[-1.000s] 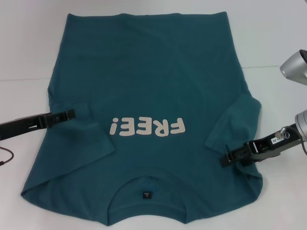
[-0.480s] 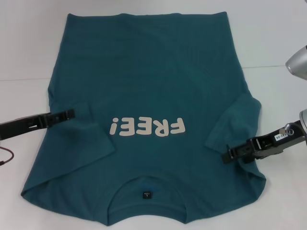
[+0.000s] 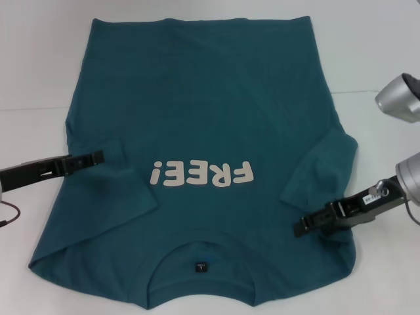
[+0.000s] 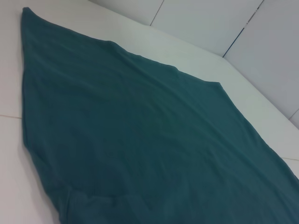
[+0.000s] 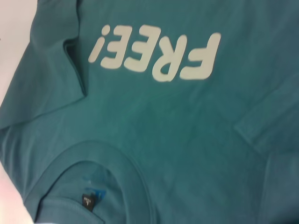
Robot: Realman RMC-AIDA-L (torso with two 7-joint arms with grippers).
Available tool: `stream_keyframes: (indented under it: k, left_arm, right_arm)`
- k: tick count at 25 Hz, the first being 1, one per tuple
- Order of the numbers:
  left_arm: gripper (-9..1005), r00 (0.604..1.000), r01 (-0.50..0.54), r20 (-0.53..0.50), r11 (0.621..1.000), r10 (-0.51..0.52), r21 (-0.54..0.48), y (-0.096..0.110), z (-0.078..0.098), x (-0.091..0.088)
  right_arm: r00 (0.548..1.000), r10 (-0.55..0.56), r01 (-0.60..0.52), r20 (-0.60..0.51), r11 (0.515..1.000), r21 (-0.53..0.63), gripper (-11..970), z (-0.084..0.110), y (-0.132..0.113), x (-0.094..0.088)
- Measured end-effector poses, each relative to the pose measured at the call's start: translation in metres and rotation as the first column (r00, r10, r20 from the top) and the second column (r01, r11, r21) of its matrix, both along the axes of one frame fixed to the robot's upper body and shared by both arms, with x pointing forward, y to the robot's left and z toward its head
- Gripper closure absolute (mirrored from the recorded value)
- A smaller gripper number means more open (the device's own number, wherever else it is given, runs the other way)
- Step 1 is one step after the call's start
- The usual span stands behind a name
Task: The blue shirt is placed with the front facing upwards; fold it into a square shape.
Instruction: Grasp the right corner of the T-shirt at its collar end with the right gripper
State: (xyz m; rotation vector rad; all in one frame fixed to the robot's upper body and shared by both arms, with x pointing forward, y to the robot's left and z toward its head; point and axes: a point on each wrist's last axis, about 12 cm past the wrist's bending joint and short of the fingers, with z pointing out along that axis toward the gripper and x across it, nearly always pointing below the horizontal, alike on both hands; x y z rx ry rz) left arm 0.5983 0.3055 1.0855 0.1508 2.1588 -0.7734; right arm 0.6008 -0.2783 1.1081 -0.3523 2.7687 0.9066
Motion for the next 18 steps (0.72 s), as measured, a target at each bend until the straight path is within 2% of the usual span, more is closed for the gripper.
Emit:
stream_keyframes:
  k: [8, 18]
  left_arm:
    - [120, 1.000, -0.001, 0.001, 1.000, 0.001, 0.002, 0.001, 0.001, 0.000]
    - [120, 1.000, -0.002, 0.002, 1.000, 0.002, 0.008, 0.000, 0.000, 0.001]
  right_arm:
    - [0.998, 0.023, -0.025, -0.060, 0.999, -0.025, 53, -0.015, 0.006, -0.009]
    - [0.999, 0.011, -0.012, -0.042, 1.000, -0.020, 51, -0.014, 0.003, -0.008]
